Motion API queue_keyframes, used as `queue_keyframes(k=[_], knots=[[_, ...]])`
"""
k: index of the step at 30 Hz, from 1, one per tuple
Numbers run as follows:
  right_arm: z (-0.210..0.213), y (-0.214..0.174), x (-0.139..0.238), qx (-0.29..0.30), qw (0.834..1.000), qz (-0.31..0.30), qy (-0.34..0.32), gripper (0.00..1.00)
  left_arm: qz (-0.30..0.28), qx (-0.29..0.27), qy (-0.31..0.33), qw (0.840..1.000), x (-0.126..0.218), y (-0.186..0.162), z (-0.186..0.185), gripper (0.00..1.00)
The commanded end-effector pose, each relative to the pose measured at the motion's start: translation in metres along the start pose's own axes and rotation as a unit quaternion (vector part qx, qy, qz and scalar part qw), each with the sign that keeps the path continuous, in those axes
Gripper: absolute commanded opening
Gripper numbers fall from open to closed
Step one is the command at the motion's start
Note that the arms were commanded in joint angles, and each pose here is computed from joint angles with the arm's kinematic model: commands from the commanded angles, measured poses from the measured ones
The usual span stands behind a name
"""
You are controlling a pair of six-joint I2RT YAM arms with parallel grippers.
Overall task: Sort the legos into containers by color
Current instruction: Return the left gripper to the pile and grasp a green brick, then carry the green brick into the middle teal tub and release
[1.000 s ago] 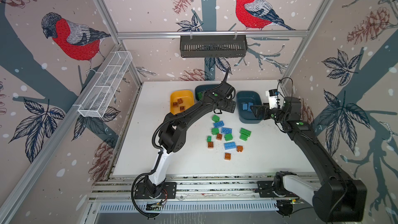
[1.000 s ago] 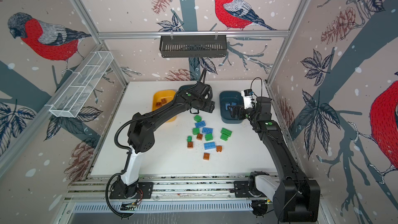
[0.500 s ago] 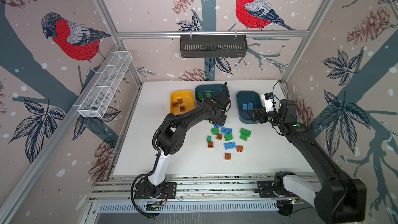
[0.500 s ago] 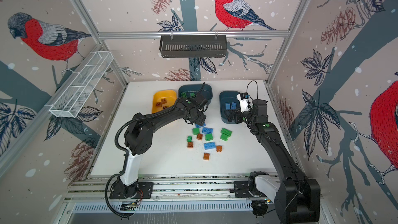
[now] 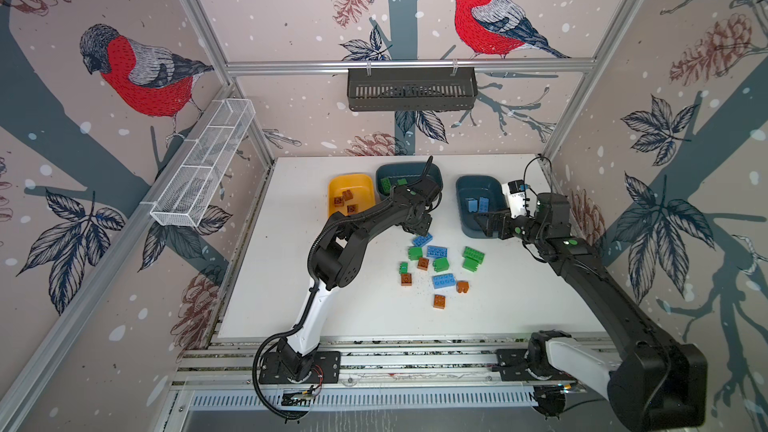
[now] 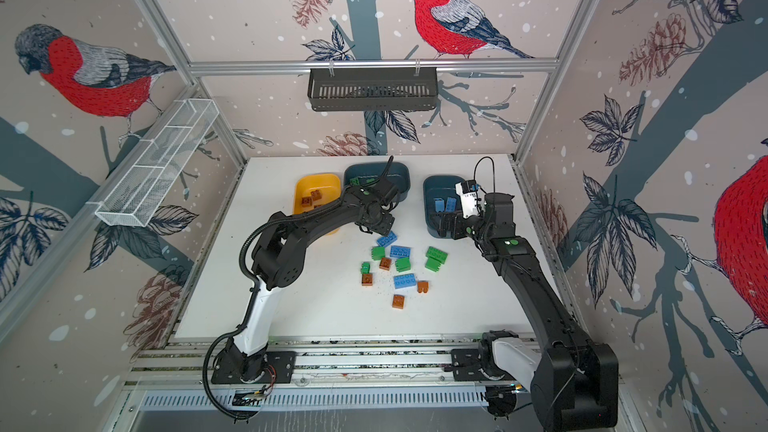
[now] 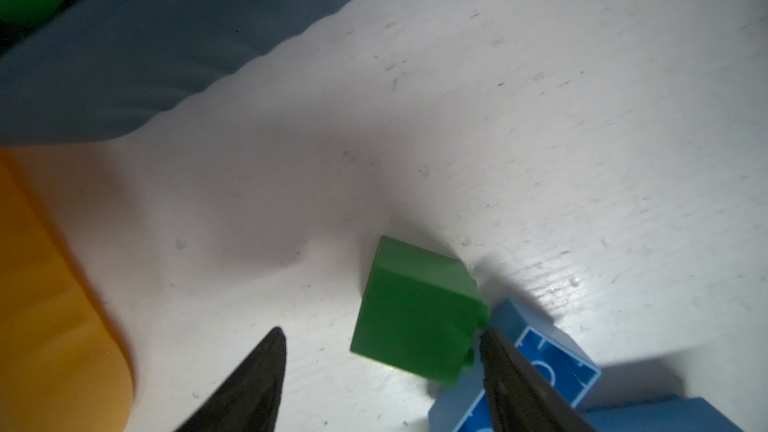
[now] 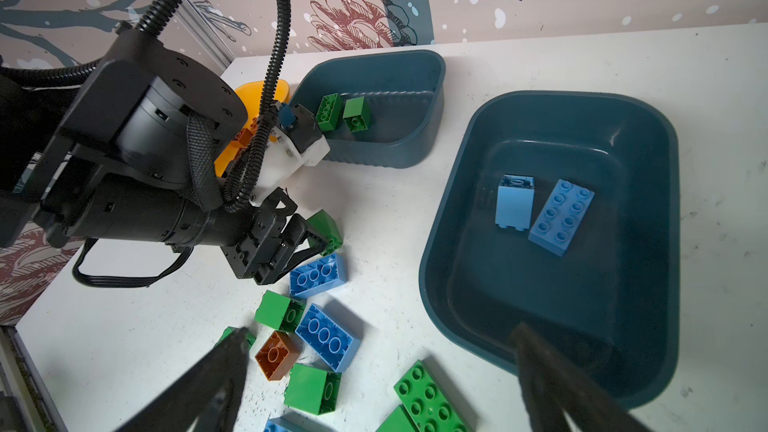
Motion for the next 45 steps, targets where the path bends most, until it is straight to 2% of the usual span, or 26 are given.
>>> queue_keyframes(k=[1,7,17,20,21,25,29,36,41,45], knots=[[0.001,0.001,-0.001,0.002,1.000,-0.004,0.004,0.99,0.002,0.003,-0.017,1.000,-0.003,0.002,0.000,0.73],[0.001,0.000,-0.002,0.003,1.000,-0.002,0.005,0.99,0.009,-0.003,-0.008,1.000,-0.009,0.002,0.001,0.69],[0.001,-0.002,-0.002,0.003,1.000,0.003,0.005,0.99,0.013,-0.008,0.003,1.000,-0.018,0.003,0.009,0.58],[0.000,-0.003,-0.003,0.003,1.000,0.004,0.004,0.99,0.012,-0.005,-0.004,1.000,-0.017,0.006,0.010,0.43],[0.001,-0.002,-0.002,0.002,1.000,0.004,0.005,0.99,0.012,-0.005,-0.005,1.000,-0.014,0.007,0.010,0.41],[0.003,0.000,-0.001,0.005,1.000,0.000,0.013,0.99,0.008,-0.005,-0.004,1.000,0.000,0.009,0.013,0.41],[0.010,0.001,0.000,0.003,0.999,-0.003,0.050,0.99,0.002,0.000,-0.008,1.000,0.029,0.010,0.019,0.41],[0.026,-0.003,-0.004,0.011,0.996,0.000,0.094,0.99,-0.041,0.041,-0.025,0.998,0.083,0.019,0.040,0.40],[0.039,-0.001,-0.011,0.020,0.994,0.002,0.108,0.99,-0.099,0.074,0.005,0.992,0.087,0.046,0.064,0.40],[0.047,0.001,-0.015,0.023,0.993,0.002,0.113,0.99,-0.135,0.097,0.014,0.986,0.075,0.078,0.083,0.40]])
Point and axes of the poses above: each gripper's point midway between its finger pads, its own x axis back along the fingers, its own z axis along the line the jaws close on, y = z × x, the point moved 9 cm from there along x, back along the fingers
